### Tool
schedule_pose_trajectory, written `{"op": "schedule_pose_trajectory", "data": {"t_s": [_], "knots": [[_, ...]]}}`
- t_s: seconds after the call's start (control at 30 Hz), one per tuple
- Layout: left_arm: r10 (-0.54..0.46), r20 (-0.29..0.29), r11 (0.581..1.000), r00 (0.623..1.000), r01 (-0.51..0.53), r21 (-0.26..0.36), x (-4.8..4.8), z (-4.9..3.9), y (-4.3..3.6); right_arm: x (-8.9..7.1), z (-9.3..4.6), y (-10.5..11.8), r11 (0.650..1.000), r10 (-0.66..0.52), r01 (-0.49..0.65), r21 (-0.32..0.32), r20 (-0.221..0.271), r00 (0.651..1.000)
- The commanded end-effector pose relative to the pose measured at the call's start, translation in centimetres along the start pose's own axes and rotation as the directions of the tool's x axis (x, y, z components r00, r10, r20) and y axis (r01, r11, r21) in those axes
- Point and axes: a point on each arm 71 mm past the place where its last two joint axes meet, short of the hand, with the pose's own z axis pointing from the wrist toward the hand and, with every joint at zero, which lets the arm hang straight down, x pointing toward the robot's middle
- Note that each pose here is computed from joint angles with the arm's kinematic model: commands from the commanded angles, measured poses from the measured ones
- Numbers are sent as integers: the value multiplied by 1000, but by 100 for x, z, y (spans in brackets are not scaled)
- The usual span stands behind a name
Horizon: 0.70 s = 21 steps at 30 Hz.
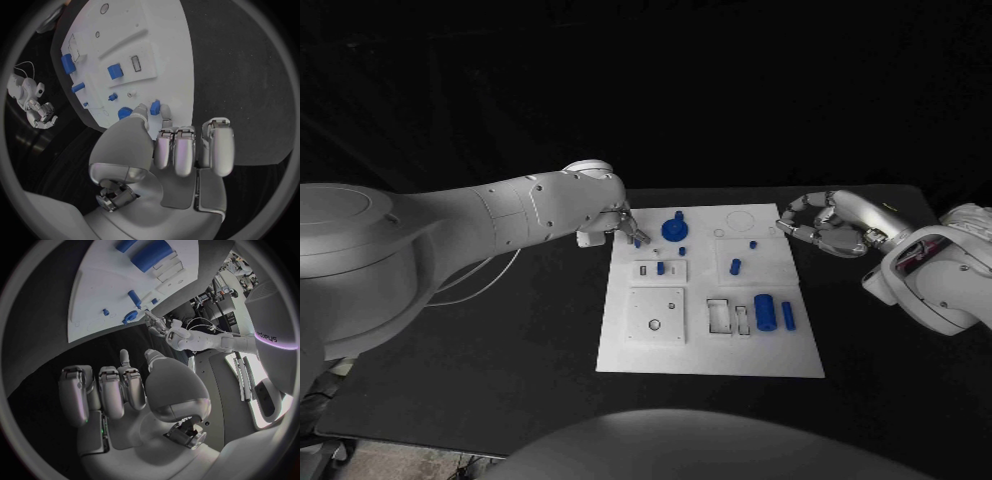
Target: Assemble the parts on the task board
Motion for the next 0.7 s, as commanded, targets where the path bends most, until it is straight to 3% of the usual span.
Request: {"op": "schedule_pose_trajectory", "data": {"t_s": [0.03, 0.7], "knots": [[4, -26, 1000, 1000, -4, 12, 29, 2, -25, 16, -1, 6, 1000, -2, 2, -2, -16, 1000], [-13, -17, 999, 1000, 14, 33, 31, 6, -39, 16, -4, 0, 1000, -2, 2, 2, -18, 1000]]}}
